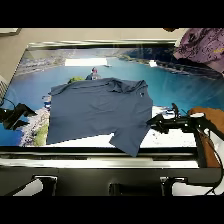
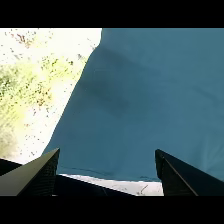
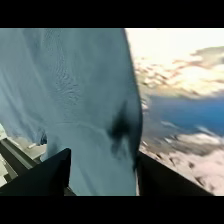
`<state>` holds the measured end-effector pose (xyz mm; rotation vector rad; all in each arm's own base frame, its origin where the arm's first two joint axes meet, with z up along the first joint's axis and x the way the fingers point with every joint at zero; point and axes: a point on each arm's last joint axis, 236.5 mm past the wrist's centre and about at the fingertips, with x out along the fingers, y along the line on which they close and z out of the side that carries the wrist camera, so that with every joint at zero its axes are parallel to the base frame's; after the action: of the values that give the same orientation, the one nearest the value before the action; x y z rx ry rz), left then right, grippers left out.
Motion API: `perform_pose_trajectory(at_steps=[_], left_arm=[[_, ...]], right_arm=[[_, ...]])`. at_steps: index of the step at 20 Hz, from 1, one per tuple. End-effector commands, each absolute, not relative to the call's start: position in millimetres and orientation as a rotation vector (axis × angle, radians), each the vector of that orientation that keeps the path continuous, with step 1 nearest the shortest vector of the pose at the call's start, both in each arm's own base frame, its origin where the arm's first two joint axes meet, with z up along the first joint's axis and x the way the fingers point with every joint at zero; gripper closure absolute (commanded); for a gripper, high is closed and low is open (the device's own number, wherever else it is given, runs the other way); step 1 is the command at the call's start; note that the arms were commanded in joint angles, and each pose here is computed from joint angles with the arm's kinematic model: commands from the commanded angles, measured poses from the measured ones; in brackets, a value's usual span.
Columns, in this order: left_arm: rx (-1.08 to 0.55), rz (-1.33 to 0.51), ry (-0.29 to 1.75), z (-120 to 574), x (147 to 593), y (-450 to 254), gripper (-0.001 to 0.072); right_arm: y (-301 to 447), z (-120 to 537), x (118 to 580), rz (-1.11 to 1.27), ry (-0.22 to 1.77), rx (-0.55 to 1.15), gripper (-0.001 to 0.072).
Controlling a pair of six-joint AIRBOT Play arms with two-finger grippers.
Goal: Fold the clothes and pants, and hang the long-sleeved shirts on hangers.
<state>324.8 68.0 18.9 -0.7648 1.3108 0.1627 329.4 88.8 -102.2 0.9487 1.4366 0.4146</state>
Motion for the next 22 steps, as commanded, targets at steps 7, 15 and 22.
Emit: perform_pose_trajectory(at_steps=[7, 15, 22], left_arm=[[-0.866, 0.237, 1.229, -3, 258, 98, 0.0042], [-1.233, 0.183, 1.159, -86, 221, 58, 0.0042], [-1.229, 0.13, 1.196, -101, 233, 43, 0.0043]], right_arm=[[105, -115, 324, 0.416, 1.476, 0.865, 0.068], [112, -108, 319, 0.448, 1.496, 0.899, 0.068], [116, -104, 313, 0.485, 1.515, 0.901, 0.068]])
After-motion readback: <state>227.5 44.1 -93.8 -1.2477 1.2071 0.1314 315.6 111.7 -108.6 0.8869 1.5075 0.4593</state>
